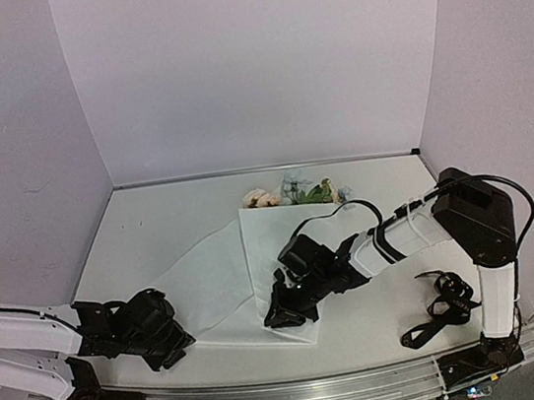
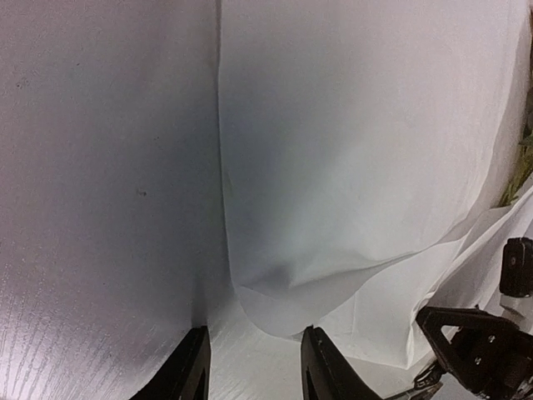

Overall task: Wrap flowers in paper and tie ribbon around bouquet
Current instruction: Pick up the two-thirds-folded wrapping paper from the center of the board, then fold the 2/3-folded wrapping paper at the center of the board, then pass from the left arm to the right

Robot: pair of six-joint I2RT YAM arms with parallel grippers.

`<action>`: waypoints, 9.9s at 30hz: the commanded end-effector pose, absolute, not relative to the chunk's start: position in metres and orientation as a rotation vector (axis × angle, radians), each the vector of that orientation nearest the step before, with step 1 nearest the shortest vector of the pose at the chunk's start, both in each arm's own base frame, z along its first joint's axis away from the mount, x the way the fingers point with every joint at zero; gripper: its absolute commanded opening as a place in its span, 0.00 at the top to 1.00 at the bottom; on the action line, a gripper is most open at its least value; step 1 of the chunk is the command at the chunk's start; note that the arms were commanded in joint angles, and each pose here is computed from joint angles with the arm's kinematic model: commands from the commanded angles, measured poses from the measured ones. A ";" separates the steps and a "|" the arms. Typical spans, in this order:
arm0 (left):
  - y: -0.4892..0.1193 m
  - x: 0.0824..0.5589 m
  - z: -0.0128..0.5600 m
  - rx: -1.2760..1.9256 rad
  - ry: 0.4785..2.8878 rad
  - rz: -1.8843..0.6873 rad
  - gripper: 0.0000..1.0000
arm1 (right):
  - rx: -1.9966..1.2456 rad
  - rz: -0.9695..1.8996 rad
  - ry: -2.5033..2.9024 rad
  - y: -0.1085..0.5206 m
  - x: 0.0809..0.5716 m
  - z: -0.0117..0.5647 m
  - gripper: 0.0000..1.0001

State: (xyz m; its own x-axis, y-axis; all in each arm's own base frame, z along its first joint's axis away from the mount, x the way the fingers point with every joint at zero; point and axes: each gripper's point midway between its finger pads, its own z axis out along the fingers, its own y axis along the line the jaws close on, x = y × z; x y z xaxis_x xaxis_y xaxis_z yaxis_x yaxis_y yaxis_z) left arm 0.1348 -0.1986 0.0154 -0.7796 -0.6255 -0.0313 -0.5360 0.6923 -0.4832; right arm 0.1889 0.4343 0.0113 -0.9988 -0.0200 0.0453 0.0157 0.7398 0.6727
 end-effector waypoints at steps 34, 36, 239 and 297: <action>-0.242 0.191 0.097 -0.561 2.468 -0.672 1.00 | -0.003 -0.990 -2.931 0.426 0.188 -0.026 0.85; -0.241 0.190 0.097 -0.560 2.470 -0.672 1.00 | 0.031 -0.975 -2.940 0.426 0.186 -0.027 0.85; -0.447 0.146 0.056 0.781 2.498 -1.102 1.00 | -0.516 -0.982 -3.114 0.267 0.277 0.019 0.69; -0.471 0.142 0.066 0.872 2.438 -1.207 1.00 | -0.442 -1.079 -2.981 0.297 0.279 0.064 0.60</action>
